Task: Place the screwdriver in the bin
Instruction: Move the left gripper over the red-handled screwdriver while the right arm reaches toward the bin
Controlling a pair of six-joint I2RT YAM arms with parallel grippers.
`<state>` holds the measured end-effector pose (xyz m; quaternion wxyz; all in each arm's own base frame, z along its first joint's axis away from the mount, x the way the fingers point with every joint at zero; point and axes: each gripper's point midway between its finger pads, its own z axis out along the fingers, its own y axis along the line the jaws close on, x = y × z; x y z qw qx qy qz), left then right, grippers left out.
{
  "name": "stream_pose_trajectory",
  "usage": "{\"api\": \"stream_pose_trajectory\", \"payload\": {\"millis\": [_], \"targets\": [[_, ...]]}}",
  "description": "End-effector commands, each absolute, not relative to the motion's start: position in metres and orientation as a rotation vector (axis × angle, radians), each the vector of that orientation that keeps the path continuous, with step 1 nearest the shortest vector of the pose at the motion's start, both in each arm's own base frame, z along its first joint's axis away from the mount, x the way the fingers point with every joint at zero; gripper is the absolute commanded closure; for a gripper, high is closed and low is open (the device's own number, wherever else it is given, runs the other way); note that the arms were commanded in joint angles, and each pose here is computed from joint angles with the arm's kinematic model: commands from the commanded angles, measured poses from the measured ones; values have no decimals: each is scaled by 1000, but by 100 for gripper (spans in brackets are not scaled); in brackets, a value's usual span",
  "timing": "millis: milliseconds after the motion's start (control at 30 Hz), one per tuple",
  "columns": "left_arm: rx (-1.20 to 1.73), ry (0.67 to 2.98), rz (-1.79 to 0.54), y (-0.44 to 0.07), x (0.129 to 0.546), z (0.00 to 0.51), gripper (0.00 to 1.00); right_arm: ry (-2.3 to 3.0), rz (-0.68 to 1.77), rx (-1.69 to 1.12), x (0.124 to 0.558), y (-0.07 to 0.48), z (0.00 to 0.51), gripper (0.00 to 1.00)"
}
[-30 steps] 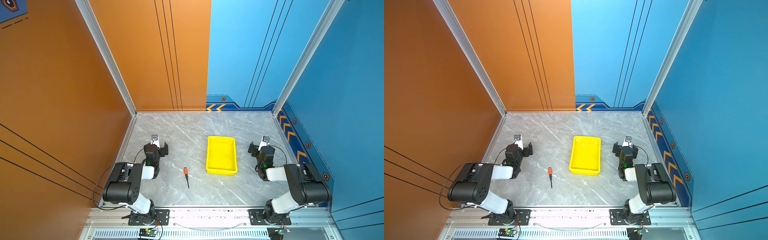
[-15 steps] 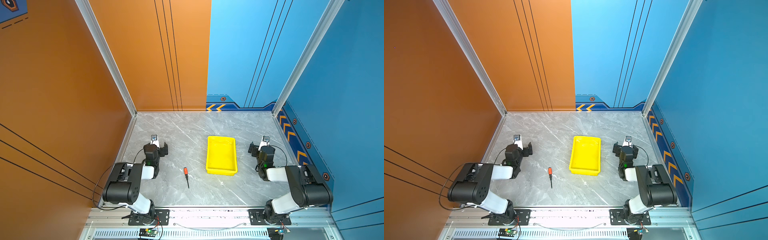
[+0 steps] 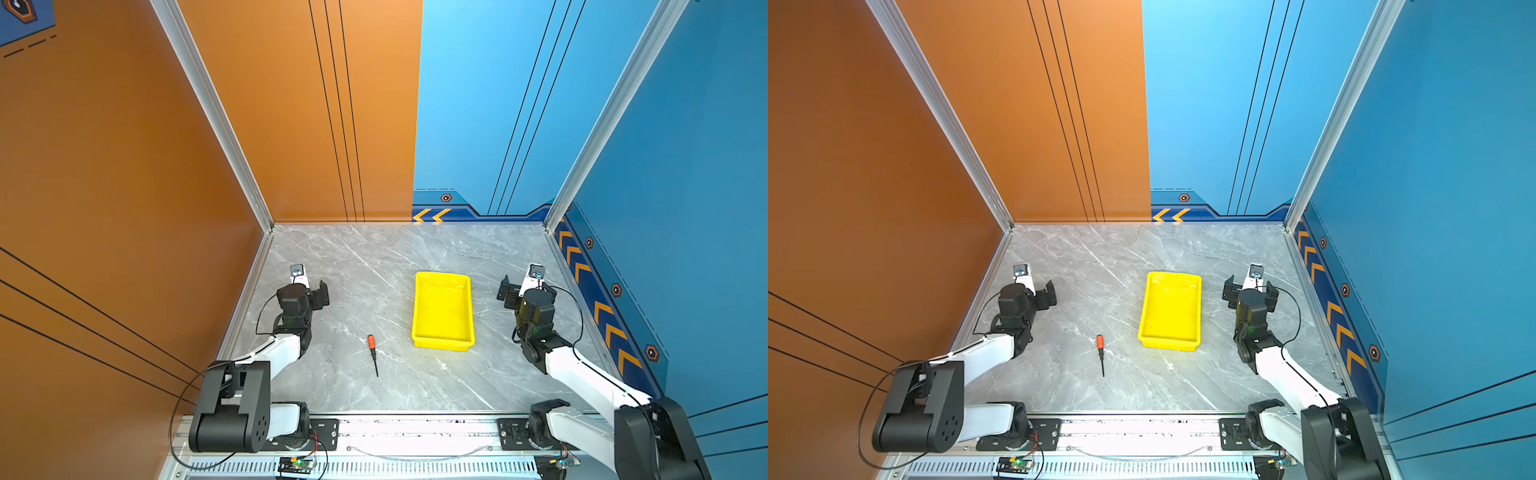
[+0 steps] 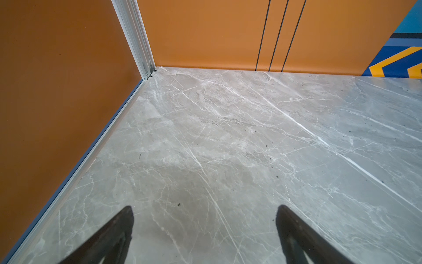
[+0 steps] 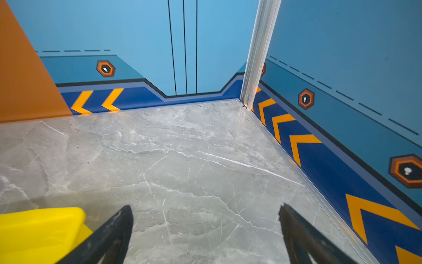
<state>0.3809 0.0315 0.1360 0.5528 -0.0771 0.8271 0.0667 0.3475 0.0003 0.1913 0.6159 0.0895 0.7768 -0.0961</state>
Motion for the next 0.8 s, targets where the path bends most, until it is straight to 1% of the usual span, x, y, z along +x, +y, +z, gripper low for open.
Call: {"api": "stream_pose_trajectory", "payload": {"millis": [0, 167, 300, 500, 600, 767], "targets": [[-238, 2049, 138, 29, 369, 138, 2, 1852, -260, 256, 326, -2, 195, 0], [-363, 2179, 76, 24, 353, 151, 2, 1908, -162, 382, 306, 0, 208, 0], [-395, 2311, 14, 9, 339, 153, 2, 1995, -81, 360, 303, 15, 214, 0], [-377, 2423, -213, -42, 318, 159, 2, 2207, 14, 229, 309, 56, 213, 0], [-365, 2468, -207, -62, 303, 159, 2, 2240, 80, 103, 309, 88, 213, 0], [-379, 2515, -237, -89, 281, 149, 2, 2237, 287, -90, 303, 139, 220, 0]]}}
